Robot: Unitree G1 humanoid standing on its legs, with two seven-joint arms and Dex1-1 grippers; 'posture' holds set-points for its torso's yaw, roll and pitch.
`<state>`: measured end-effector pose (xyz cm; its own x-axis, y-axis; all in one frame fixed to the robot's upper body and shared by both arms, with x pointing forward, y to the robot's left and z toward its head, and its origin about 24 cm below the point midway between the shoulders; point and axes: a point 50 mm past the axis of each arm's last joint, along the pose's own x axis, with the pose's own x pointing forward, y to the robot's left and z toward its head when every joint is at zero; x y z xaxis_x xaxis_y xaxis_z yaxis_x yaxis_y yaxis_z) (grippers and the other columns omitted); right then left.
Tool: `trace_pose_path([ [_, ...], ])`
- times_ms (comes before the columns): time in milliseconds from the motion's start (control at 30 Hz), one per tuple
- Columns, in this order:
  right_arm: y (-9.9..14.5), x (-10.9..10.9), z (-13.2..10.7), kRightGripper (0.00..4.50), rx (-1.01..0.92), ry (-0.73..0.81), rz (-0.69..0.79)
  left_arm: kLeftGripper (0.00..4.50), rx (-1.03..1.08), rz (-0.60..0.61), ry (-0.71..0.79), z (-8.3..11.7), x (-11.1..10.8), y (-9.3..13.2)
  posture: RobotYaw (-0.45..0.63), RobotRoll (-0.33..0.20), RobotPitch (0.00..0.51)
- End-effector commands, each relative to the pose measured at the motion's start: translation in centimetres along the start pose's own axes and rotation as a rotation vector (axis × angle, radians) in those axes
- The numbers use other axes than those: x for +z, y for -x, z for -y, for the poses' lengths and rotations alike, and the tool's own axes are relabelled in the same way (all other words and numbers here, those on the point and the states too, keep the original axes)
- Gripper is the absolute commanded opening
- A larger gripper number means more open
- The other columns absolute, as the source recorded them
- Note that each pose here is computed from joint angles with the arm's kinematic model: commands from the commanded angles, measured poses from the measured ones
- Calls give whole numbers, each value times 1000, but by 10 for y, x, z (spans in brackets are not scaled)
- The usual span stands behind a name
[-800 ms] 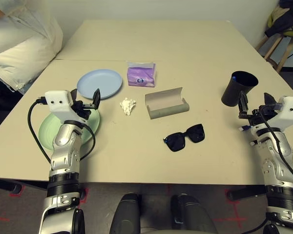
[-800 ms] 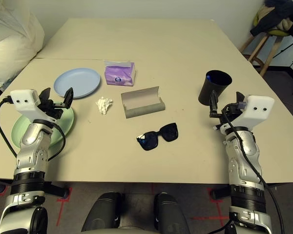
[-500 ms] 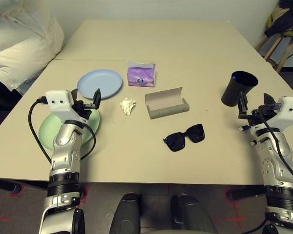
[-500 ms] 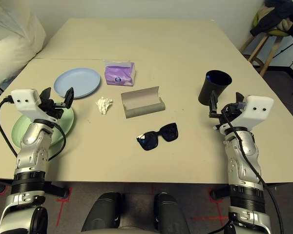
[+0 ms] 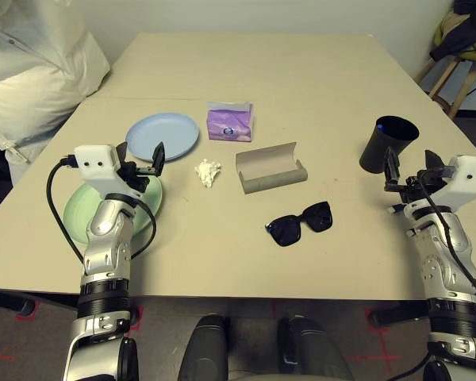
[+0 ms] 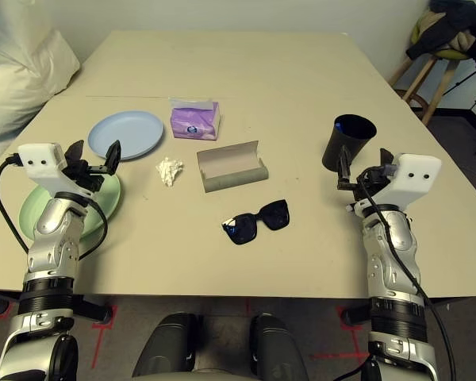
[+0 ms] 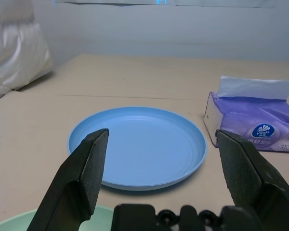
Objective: Organize and tidy the items on the table.
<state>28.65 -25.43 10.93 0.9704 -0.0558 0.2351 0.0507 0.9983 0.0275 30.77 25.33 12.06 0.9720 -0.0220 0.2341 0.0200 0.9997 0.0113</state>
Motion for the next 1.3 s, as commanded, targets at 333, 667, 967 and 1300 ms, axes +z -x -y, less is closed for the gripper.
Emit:
trace_pose_path([
  [333,-9,24,-20,4468,365,5,46,4500,-50,-41,-14,5,-2,3,159,0,47],
  [667,-8,24,-34,4468,814,80,-20,4500,-63,-46,-19,4,0,8,204,0,48],
  [967,6,6,-39,4468,1117,142,-53,4500,-73,-62,-32,2,0,14,225,0,56],
  [1300,13,-4,-36,4468,1246,190,-52,4500,-105,-77,-39,0,2,12,217,0,55],
])
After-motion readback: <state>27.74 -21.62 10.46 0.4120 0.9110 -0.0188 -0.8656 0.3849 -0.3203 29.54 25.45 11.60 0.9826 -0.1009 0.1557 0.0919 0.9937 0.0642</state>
